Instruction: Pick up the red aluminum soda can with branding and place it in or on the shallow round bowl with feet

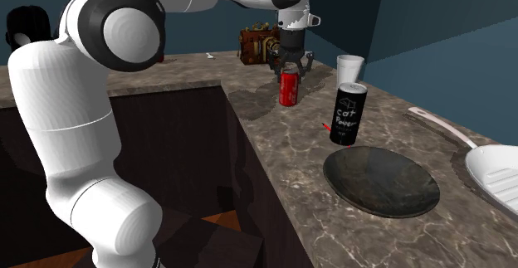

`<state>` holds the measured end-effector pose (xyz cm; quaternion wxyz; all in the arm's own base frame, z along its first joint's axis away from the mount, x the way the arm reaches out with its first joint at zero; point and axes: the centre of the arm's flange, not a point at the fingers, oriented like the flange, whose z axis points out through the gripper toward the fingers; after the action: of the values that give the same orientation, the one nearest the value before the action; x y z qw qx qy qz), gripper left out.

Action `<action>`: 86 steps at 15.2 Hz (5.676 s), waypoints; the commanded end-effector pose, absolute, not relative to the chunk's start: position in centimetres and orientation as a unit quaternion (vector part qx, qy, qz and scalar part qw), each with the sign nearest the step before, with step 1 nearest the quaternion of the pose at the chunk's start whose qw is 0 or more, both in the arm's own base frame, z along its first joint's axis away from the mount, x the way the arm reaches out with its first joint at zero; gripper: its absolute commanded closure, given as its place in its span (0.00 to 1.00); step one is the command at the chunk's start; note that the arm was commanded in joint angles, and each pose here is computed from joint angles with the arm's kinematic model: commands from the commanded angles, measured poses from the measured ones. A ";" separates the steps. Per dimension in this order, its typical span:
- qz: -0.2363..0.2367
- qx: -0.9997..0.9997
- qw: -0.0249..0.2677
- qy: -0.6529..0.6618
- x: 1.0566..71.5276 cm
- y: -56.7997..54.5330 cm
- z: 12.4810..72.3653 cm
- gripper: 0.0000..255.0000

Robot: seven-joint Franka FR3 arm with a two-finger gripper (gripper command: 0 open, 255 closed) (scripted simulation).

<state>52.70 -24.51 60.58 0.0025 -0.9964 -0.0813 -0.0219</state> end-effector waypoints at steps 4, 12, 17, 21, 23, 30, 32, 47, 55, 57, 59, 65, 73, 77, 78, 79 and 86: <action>-0.022 -0.996 0.003 -0.081 52.7 -24.5 60.6 1.00; -0.022 -0.996 0.003 -0.081 52.7 -24.5 64.2 1.00; -0.022 -0.996 0.003 -0.081 52.7 -24.5 66.9 1.00; -0.022 -0.996 0.003 -0.081 52.7 -24.5 69.0 1.00; -0.022 -0.996 0.003 -0.081 52.7 -24.5 70.1 1.00; -0.022 -0.996 0.003 -0.081 50.5 -26.0 72.7 1.00; -0.022 -0.996 0.003 -0.081 48.4 -27.5 72.9 1.00; -0.022 -0.996 0.003 -0.081 32.1 -38.7 74.3 1.00; -0.022 -0.996 0.003 -0.081 23.5 -44.7 75.1 1.00; -0.022 -0.996 0.003 -0.081 21.3 -46.2 75.2 1.00; -0.022 -0.996 0.003 -0.081 19.1 -47.7 75.4 1.00; -0.022 -0.996 0.003 -0.081 16.8 -49.3 73.5 1.00; -0.022 -0.996 0.003 -0.081 16.8 -49.3 69.3 1.00; -0.022 -0.996 0.003 -0.081 16.8 -49.3 67.2 1.00; -0.022 -0.996 0.003 -0.081 16.8 -49.3 66.6 1.00; -0.022 -0.996 0.003 -0.081 16.8 -49.3 66.1 1.00; -0.022 -0.996 0.003 -0.081 16.8 -49.3 65.6 1.00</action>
<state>16.79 -49.31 65.54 0.0028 -0.9964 -0.0813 -0.0216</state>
